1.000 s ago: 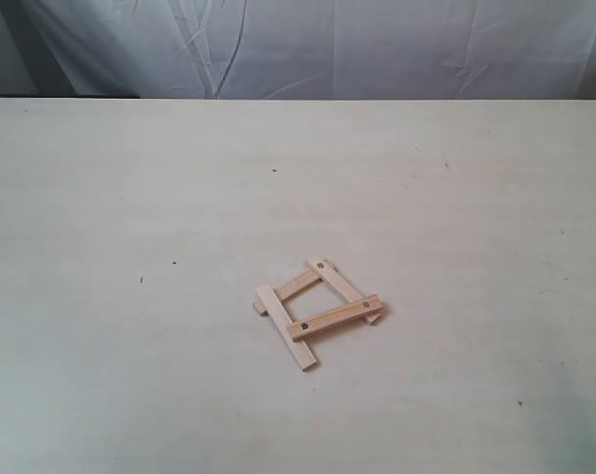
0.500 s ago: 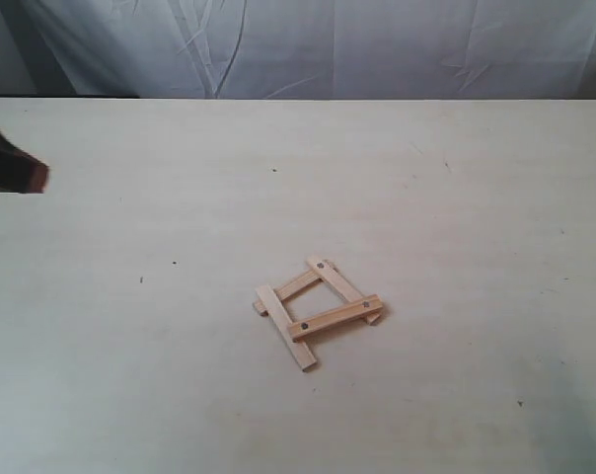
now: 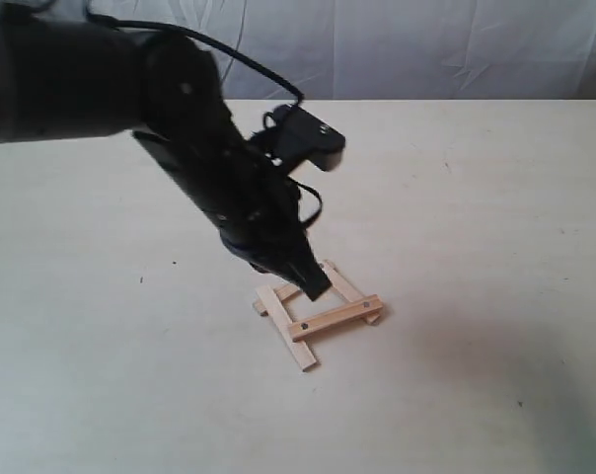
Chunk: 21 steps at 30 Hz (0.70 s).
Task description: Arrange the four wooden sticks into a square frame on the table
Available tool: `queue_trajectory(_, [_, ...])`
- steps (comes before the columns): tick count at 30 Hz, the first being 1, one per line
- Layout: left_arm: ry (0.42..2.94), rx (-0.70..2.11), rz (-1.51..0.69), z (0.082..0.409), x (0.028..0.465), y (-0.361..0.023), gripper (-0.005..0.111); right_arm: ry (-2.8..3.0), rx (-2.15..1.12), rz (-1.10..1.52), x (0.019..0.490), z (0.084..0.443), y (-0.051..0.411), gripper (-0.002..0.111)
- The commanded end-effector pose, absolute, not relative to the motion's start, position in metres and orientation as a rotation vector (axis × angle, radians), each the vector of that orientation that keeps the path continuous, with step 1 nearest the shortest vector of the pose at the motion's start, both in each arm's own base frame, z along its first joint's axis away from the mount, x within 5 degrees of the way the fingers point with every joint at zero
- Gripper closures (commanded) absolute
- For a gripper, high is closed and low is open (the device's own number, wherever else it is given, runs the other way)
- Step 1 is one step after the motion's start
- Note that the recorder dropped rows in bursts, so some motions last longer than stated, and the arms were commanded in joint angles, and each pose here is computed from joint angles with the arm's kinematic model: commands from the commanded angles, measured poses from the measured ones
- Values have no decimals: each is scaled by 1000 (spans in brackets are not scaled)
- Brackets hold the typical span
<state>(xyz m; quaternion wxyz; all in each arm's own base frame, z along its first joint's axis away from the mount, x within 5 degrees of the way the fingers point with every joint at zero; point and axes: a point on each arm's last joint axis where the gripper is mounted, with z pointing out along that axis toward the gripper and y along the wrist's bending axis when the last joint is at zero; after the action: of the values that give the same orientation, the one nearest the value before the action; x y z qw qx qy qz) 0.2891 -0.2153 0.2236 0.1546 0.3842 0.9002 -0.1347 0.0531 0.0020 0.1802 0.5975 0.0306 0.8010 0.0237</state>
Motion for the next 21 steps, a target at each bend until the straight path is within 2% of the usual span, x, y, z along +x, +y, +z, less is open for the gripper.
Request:
queue_trajectory(1, [2605, 1249, -353, 202, 295, -248, 98, 1841, 77, 49, 53, 181, 1, 108])
queue_trajectory(8, [2569, 1390, -293, 177, 296, -269, 69, 1844, 76, 50, 53, 181, 2, 108])
queue_trajectory(21, [2576, 1478, -195, 133, 303, -273, 68, 1844, 76, 50, 53, 181, 2, 108])
